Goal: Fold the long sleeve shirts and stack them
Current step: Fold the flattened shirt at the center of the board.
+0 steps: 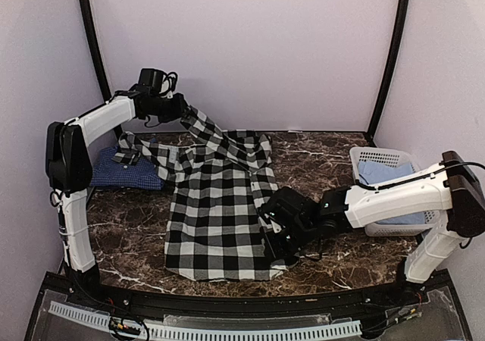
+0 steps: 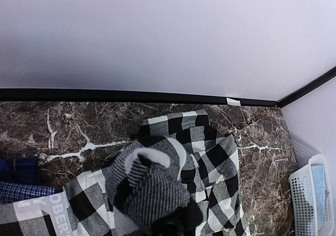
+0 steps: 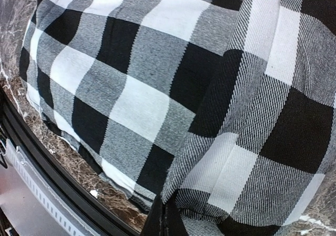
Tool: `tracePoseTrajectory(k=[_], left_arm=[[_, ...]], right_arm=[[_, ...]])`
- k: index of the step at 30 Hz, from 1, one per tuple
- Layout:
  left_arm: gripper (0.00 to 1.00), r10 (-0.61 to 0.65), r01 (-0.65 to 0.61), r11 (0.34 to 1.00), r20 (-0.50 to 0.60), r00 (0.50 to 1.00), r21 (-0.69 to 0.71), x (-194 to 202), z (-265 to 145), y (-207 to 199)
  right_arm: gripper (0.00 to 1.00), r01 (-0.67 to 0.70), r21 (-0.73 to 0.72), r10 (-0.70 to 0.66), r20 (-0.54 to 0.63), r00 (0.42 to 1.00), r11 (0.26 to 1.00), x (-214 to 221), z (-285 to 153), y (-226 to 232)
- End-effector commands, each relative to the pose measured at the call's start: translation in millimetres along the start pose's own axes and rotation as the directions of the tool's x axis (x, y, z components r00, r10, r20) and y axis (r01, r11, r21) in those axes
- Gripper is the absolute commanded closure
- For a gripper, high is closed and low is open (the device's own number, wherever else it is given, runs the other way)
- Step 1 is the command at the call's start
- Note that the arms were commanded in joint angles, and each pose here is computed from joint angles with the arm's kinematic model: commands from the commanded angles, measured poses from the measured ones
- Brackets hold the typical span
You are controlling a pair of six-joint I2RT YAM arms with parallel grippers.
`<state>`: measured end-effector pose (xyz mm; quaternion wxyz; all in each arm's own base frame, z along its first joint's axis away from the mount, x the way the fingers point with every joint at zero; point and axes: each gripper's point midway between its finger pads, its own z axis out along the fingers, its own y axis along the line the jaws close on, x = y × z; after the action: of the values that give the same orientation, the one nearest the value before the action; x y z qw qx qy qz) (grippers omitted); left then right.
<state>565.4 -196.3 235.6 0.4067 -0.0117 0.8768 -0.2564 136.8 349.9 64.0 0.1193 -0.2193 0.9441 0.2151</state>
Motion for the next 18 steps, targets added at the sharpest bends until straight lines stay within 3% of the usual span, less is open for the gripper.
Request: tracePoseTrajectory(k=[1,10,18], left_arm=[[1.00,0.031,-0.032,0.999,0.098,0.995,0.009,-34.8,-32.6,-8.1],[1.00,0.031,-0.031,1.000,0.108,0.994,-0.003,-41.1,-38.5,-0.4],[1.00,0.039,-0.033,0.998,0.101,0.994,-0.062,-33.0,-42.6,14.4]], right_arm=[[1.00,0.047,-0.124,-0.041,0.054,0.998,0.991,-22.3,-13.2,36.4],[1.00,0.082,-0.197,-0.073,0.052,0.996,0.977,-39.0,-2.6,65.1],[1.00,0.074,-0.223,-0.079,-0.015,0.997,0.972,-24.3,16.8,64.4]])
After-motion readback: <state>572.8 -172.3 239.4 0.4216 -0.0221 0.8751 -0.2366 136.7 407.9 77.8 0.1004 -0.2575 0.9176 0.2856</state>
